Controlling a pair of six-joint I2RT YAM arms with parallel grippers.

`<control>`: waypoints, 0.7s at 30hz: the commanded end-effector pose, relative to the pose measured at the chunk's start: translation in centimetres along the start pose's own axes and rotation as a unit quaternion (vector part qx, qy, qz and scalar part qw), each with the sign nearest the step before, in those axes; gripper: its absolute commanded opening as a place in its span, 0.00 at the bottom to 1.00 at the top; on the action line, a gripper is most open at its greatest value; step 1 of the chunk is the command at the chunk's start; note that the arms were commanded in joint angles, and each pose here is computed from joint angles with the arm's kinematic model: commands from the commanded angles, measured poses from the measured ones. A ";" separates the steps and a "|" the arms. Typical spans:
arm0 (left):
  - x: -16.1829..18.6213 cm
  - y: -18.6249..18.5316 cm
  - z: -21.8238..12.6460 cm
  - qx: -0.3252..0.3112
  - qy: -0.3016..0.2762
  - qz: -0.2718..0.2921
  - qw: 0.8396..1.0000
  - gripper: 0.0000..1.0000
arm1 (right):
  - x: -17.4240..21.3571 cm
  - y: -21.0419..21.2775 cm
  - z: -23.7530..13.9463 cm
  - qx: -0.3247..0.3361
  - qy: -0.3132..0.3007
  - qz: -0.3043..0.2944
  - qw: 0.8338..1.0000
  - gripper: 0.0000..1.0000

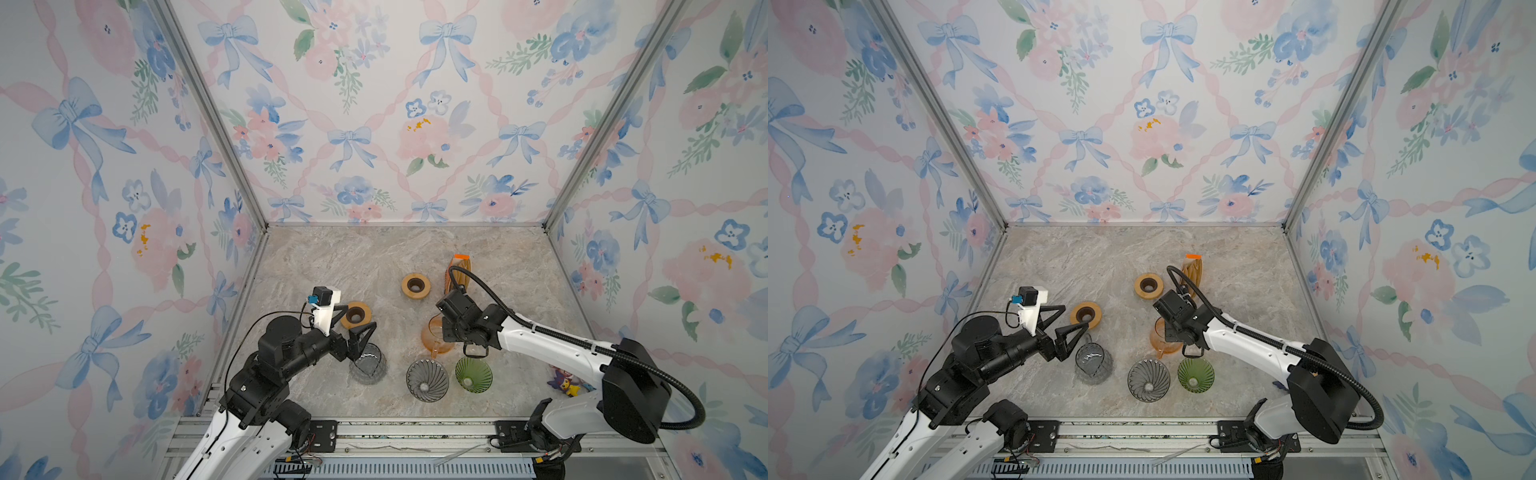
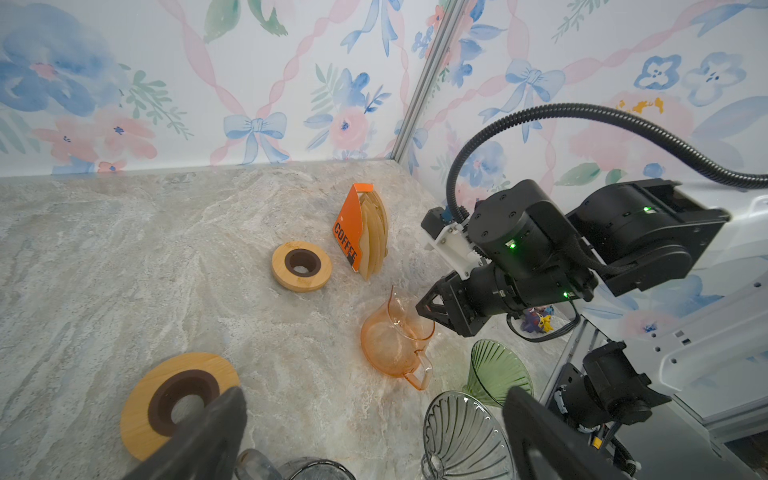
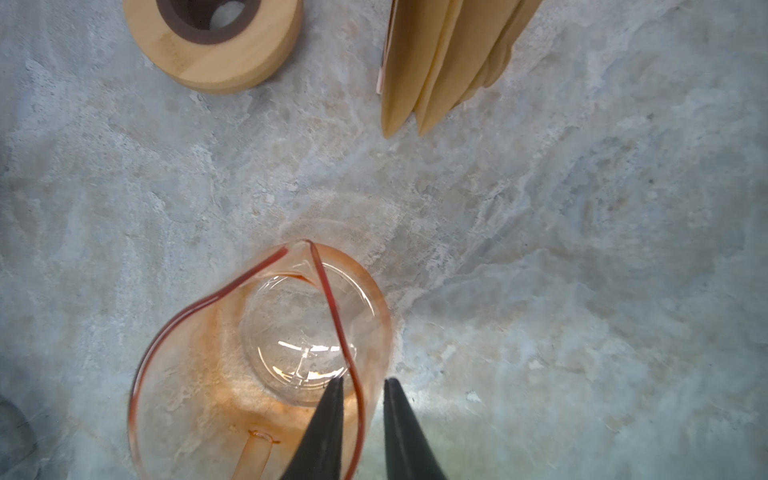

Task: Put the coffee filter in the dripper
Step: 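Move the right gripper from the orange pitcher over to the green ribbed dripper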

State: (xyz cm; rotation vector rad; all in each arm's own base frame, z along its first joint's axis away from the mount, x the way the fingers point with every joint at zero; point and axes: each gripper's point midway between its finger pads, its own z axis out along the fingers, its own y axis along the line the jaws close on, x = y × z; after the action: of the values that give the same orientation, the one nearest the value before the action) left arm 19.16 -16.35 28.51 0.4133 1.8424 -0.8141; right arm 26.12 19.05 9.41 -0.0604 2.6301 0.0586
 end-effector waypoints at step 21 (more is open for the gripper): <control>0.7 0.1 0.5 0.000 0.012 -0.009 1.000 0.98 | 3.3 -6.4 -1.6 0.028 0.038 0.019 0.999 0.21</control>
State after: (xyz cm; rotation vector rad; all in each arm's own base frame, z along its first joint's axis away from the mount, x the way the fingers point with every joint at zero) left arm 19.31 -16.46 28.26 0.4137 1.8537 -0.8134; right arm 23.73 13.71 9.44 0.0038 2.6721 0.0298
